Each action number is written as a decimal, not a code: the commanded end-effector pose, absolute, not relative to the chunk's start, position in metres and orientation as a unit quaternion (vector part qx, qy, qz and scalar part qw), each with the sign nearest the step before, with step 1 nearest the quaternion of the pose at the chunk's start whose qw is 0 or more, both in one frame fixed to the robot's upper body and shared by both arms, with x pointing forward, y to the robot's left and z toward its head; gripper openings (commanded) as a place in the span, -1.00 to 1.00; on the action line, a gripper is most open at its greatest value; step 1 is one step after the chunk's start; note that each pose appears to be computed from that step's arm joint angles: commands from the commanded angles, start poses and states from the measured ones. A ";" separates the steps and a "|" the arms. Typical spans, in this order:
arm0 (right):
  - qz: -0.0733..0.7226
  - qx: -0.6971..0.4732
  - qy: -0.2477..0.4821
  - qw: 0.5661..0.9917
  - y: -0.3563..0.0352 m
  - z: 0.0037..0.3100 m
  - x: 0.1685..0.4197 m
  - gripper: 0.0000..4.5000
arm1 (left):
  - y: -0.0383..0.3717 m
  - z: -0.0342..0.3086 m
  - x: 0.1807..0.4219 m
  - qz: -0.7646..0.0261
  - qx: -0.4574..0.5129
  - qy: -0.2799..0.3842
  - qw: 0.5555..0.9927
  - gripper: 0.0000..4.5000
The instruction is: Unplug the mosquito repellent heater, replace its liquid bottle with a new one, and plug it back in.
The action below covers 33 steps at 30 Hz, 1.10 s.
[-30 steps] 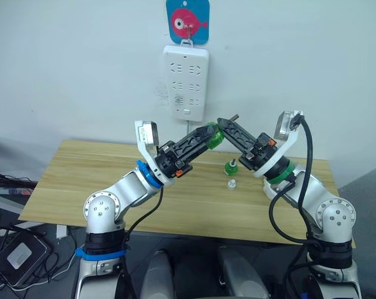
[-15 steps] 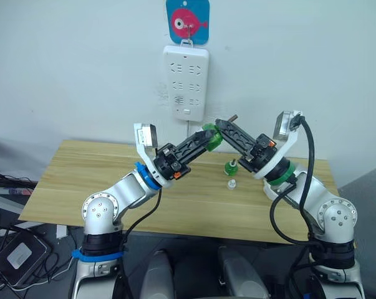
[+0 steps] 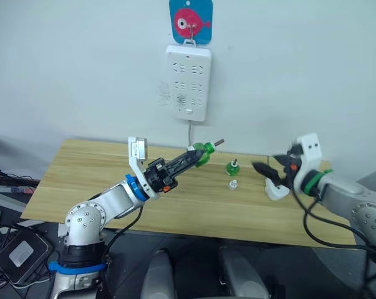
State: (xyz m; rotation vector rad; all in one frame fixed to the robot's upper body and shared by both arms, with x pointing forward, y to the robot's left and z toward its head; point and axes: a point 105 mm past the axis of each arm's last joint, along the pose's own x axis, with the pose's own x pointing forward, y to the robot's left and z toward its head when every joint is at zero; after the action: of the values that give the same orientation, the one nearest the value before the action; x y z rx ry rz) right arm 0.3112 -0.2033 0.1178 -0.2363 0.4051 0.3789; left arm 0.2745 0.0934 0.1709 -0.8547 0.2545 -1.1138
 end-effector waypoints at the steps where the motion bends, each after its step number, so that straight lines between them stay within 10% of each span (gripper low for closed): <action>1: 0.164 -0.213 0.213 0.939 -0.211 0.122 0.315 1.00 | 0.091 0.173 0.265 -0.533 -0.356 0.104 0.760 0.04; 13: 0.136 -0.138 0.419 0.887 -0.227 0.083 0.338 1.00 | 0.081 0.159 0.253 -0.543 -0.333 0.108 0.763 0.04; 28: 0.146 -0.156 0.456 0.864 -0.226 0.059 0.343 1.00 | 0.080 0.159 0.249 -0.542 -0.334 0.103 0.764 0.04; 33: 0.151 -0.161 0.454 0.863 -0.226 0.055 0.345 0.45 | 0.078 0.159 0.249 -0.545 -0.335 0.104 0.762 0.04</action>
State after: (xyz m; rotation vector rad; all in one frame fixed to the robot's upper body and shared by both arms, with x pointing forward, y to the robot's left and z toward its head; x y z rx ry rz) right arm 0.3408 -0.2253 0.0512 -0.3245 0.9750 0.3159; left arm 0.2531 0.0815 0.1499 -0.7445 0.2638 -1.1527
